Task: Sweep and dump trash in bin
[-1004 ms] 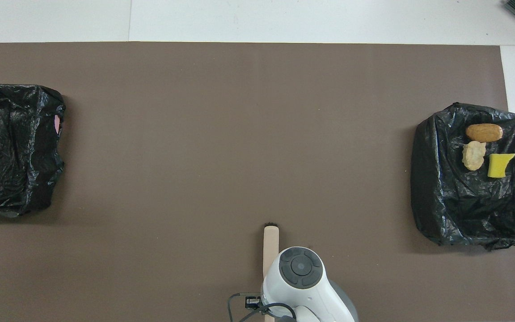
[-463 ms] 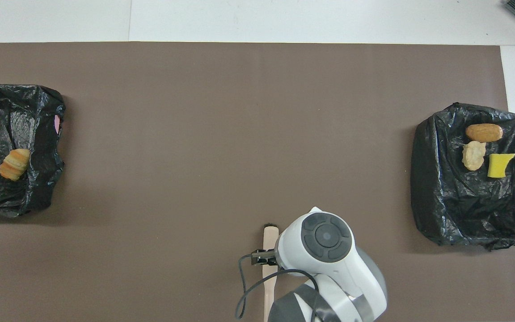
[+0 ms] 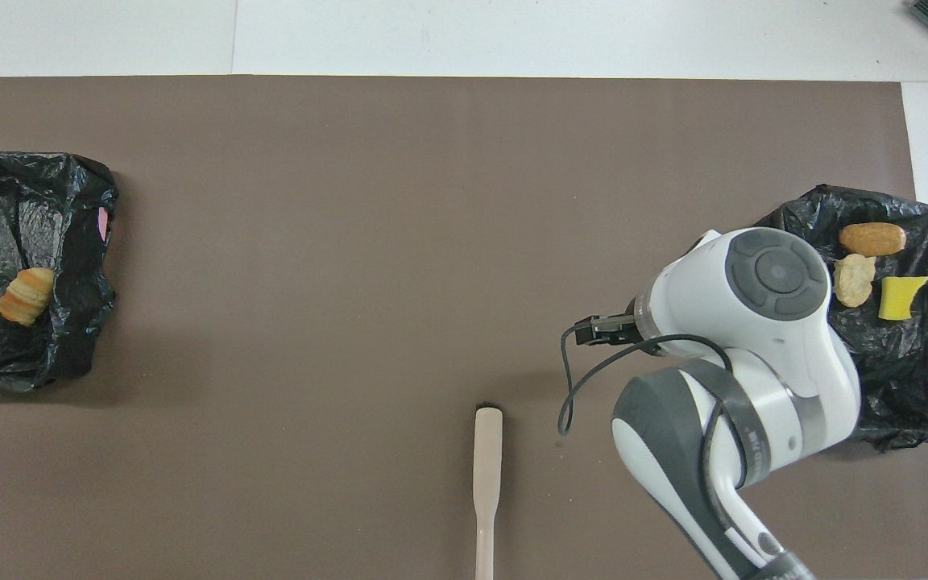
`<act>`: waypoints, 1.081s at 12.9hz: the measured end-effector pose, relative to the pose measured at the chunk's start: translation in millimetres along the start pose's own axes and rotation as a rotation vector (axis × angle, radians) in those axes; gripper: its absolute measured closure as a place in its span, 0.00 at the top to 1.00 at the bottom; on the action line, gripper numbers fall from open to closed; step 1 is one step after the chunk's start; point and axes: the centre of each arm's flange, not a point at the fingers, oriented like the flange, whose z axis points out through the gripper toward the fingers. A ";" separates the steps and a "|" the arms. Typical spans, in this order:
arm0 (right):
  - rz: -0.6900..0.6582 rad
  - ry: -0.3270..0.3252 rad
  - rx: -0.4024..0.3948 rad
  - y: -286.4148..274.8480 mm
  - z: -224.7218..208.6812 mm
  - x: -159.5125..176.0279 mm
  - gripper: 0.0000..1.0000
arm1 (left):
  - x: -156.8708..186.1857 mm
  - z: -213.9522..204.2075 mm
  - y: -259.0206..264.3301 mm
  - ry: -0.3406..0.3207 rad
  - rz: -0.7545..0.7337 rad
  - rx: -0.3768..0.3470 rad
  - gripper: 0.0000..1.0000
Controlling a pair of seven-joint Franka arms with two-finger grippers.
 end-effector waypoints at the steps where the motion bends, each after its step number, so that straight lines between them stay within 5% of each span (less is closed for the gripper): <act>1: 0.007 0.000 -0.006 16.4 -8.7 7.5 1.00 | 1.8 -7.3 0.6 -0.027 0.002 -0.015 0.32; 5: 0.051 0.039 -0.005 85.3 -53.1 24.2 1.00 | 19.6 -66.8 -3.6 -0.171 -0.036 -0.085 0.32; 10: 0.108 0.114 -0.005 146.1 -162.0 -2.5 1.00 | 29.7 -103.1 8.8 -0.334 -0.085 -0.114 0.32; 14: 0.107 0.116 -0.005 182.8 -228.2 -23.3 1.00 | 48.7 -163.6 7.4 -0.332 -0.098 -0.075 0.32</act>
